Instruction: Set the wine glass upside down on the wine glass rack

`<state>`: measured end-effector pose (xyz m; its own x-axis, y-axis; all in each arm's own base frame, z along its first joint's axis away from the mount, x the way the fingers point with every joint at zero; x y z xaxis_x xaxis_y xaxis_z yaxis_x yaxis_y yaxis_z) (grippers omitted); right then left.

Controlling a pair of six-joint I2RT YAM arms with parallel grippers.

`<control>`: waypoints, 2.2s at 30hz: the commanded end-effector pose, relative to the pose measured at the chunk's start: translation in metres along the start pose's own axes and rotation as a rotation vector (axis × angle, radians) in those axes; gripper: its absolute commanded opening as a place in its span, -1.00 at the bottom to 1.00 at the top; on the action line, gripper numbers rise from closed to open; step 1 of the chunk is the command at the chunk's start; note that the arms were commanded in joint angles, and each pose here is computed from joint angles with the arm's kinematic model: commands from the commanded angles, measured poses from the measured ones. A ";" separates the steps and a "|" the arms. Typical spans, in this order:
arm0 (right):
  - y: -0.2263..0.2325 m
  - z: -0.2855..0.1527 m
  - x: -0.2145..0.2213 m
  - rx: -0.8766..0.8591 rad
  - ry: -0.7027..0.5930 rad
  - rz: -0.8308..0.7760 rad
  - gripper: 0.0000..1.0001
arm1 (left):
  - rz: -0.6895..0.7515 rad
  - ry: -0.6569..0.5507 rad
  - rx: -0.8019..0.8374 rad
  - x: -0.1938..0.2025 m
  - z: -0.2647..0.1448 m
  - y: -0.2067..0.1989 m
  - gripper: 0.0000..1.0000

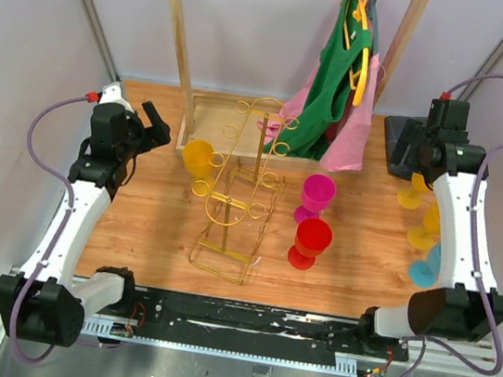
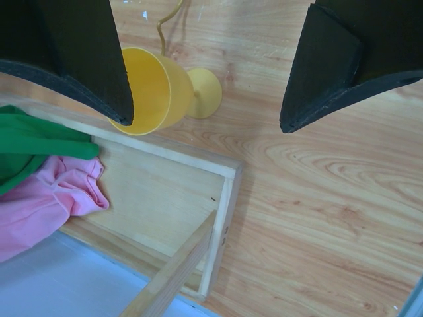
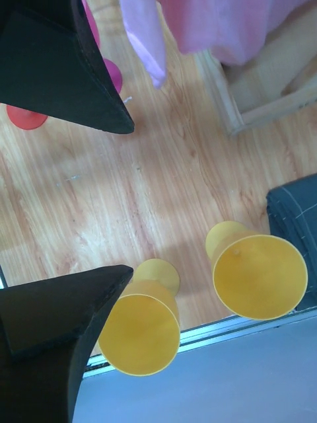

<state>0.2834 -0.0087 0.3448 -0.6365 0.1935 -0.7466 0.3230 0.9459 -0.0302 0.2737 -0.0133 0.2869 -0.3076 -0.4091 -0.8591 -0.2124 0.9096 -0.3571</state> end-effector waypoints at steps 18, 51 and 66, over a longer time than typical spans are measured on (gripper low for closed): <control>-0.027 0.097 -0.022 0.143 0.218 0.092 0.49 | -0.028 -0.007 0.052 -0.009 -0.008 -0.008 0.92; -0.023 0.162 -0.014 0.126 0.353 0.085 -0.08 | -0.011 0.002 0.029 -0.010 -0.009 -0.006 0.92; -0.023 0.171 -0.008 0.148 0.382 0.083 -0.98 | -0.009 -0.002 0.032 -0.013 -0.010 -0.007 0.91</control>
<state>0.4027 -0.0731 0.2303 -0.8180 0.3626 -0.4465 0.4438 0.8917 -0.0890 0.2698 -0.0165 0.2874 -0.3437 -0.4238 -0.8380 -0.2038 0.9048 -0.3739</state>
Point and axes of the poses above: each gripper's point midway between its finger pads, its own z axis out along the fingers, its own y axis along the line the jaws close on, x = y × z, the point moved 9 cm from there along -z, back along the fingers, and after that the axes turned 1 degree about z, right-handed, at the moved point
